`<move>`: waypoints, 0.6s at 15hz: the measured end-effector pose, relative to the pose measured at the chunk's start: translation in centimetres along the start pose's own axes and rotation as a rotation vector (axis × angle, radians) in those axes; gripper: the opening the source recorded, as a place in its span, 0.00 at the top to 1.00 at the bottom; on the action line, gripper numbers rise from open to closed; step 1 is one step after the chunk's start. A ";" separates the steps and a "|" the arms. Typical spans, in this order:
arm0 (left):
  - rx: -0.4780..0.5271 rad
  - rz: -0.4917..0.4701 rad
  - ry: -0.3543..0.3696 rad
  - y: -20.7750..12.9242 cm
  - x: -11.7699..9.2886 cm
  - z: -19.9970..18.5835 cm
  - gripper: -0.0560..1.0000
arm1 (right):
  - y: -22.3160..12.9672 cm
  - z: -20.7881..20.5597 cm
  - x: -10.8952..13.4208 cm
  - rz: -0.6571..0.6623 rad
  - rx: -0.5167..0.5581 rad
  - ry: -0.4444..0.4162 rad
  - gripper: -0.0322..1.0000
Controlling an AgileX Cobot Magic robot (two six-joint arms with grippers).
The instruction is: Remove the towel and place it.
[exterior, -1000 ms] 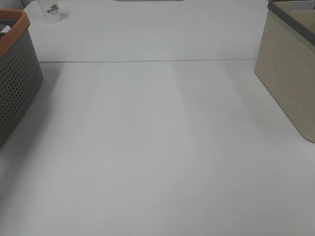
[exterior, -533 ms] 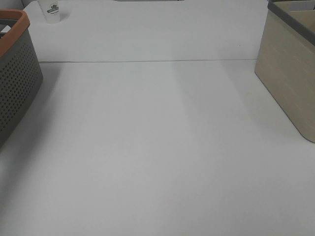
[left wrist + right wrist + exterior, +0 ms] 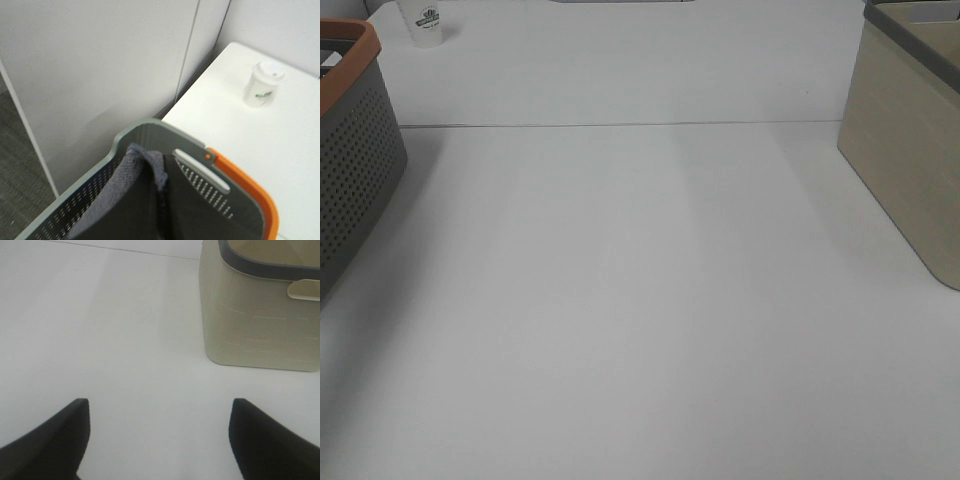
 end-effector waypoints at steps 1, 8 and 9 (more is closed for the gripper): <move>-0.028 -0.004 -0.017 0.5 -0.1 -0.5 0.95 | 0.0 0.0 0.0 0.000 0.000 0.000 0.24; -0.386 0.072 -0.294 7.0 -5.5 -8.0 0.95 | 0.0 0.0 0.0 0.000 0.000 0.000 0.24; -0.447 0.083 -0.340 8.0 -6.4 -9.6 0.95 | 0.0 0.0 0.0 0.000 0.000 0.000 0.24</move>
Point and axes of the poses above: a point on each arm's last joint axis where the gripper is mounted, z pointing out along that axis toward the gripper, x along the wrist's bending axis when the last joint is at zero, y = z × x, the point moved 5 cm from there along z, pointing out along that axis toward the gripper, and after that the axes turned 10 degrees about z, right-handed, at the moved point
